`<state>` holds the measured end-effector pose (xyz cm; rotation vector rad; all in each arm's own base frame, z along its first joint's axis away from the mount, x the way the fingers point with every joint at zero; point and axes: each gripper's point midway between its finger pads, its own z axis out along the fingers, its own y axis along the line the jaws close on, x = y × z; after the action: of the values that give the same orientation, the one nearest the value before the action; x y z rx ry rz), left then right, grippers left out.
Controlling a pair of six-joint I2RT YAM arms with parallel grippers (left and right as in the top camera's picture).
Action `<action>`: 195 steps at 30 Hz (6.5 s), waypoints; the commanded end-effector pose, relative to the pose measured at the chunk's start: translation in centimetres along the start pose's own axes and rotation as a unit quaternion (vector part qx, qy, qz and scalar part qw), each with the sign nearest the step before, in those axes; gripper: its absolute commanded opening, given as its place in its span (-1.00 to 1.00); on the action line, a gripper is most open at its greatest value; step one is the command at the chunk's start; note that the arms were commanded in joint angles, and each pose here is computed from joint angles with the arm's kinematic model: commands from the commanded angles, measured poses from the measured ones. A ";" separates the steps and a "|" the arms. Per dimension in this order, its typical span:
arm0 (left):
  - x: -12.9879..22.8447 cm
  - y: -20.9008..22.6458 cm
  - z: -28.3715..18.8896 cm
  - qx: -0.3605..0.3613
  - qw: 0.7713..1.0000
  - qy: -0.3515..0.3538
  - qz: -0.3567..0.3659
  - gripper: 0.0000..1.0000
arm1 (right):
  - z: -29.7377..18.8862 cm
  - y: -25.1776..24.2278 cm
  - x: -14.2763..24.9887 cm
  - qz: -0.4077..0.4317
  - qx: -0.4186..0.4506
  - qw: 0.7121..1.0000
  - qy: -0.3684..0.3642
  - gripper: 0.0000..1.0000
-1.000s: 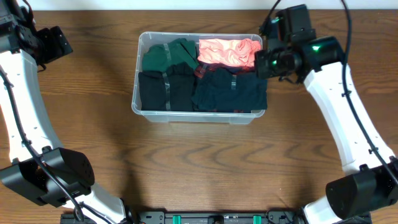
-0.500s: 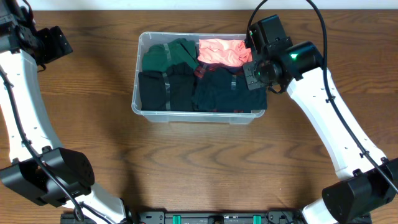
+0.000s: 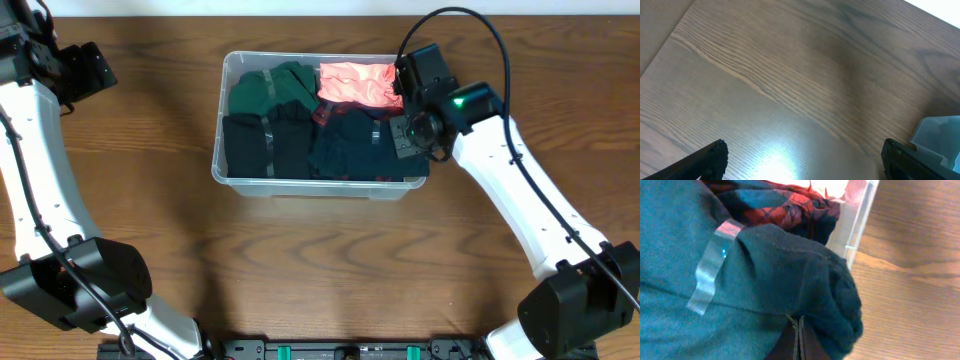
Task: Pack container
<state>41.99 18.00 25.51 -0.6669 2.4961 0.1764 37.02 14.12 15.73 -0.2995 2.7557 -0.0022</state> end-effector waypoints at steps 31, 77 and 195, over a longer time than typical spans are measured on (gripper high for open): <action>0.0 0.0 0.2 -0.001 1.000 0.001 -0.005 0.96 | 2.6 0.4 -0.4 0.039 -0.023 0.998 -0.037 -0.96; 0.0 0.0 0.2 -0.001 1.000 0.001 -0.005 0.96 | -15.2 -13.4 2.6 0.160 0.062 0.984 -0.055 0.99; 7.0 -13.2 -20.4 0.226 0.901 -0.301 0.217 0.96 | -4.8 -11.8 14.9 0.117 0.066 0.853 -0.505 0.98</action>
<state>34.75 -1.63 41.19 0.1166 1.9277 -0.0549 24.15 -0.36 15.41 0.0629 1.7096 0.0343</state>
